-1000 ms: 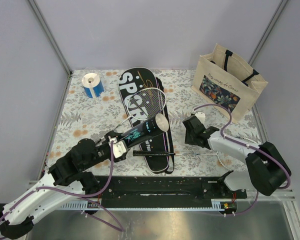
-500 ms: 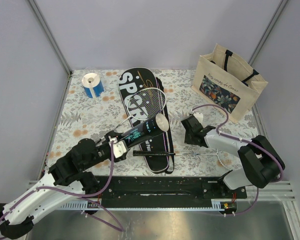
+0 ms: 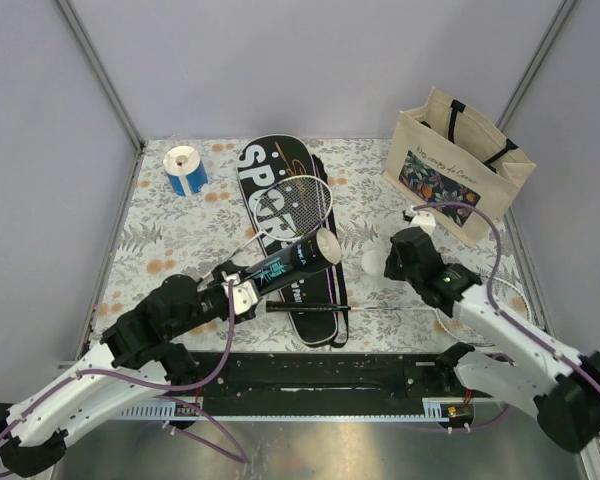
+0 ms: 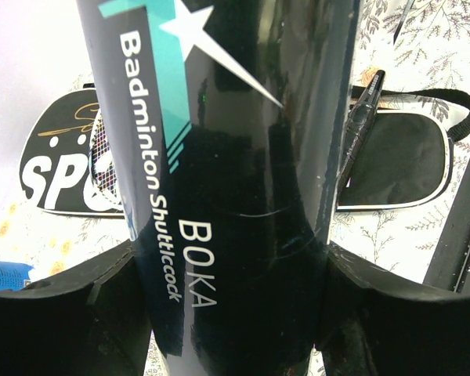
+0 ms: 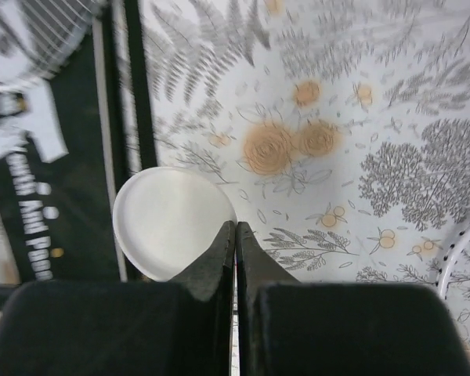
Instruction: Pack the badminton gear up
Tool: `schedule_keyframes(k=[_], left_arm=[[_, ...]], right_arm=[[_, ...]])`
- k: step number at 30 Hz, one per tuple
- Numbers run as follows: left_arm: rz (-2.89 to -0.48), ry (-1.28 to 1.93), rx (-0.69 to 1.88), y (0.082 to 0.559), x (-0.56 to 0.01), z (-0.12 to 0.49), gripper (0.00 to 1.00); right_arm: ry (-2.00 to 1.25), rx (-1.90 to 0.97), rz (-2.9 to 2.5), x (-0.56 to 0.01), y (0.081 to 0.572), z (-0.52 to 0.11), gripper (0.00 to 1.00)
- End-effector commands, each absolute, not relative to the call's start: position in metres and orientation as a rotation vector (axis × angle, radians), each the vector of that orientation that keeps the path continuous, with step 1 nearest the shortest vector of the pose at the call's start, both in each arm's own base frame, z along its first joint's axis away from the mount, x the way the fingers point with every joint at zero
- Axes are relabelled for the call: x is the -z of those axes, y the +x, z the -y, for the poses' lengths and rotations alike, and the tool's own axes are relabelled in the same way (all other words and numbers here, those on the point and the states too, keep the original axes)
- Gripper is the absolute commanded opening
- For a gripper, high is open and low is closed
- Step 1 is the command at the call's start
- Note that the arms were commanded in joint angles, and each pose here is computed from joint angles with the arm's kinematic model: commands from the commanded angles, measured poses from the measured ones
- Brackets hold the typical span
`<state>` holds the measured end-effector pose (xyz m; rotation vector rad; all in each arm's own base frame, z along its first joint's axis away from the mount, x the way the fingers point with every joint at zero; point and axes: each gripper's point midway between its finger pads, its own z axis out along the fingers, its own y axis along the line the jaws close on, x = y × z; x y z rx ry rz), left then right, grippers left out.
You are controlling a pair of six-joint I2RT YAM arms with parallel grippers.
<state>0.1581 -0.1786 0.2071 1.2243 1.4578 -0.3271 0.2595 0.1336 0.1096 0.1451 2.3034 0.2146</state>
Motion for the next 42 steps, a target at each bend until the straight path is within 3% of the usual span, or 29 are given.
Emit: schedule_keyframes(k=[1,7,15,24,42], left_arm=[[-1.388,1.198,0.33,0.163,-0.226,0.186,0.0],[-1.399,1.267,0.34,0.159,-0.213,0.19,0.0],[-1.383,1.328,0.385,0.151,-0.206,0.197,0.0],[-1.371,1.363,0.408,0.147,-0.202,0.201,0.0],[-1.375,1.38,0.402,0.149,-0.2,0.202,0.0]], right_arm=[[0.134,-0.343,-2.071,-0.199,0.259,-0.129,0.0],[-0.008,-0.677,-1.815,-0.298,0.219,-0.146,0.0],[-0.294,-1.158,-1.67,-0.358,0.152,-0.197,0.0],[-0.384,-1.37,-1.677,-0.365,0.138,-0.225,0.0],[-0.345,-1.29,-1.869,-0.317,0.157,-0.23,0.0]])
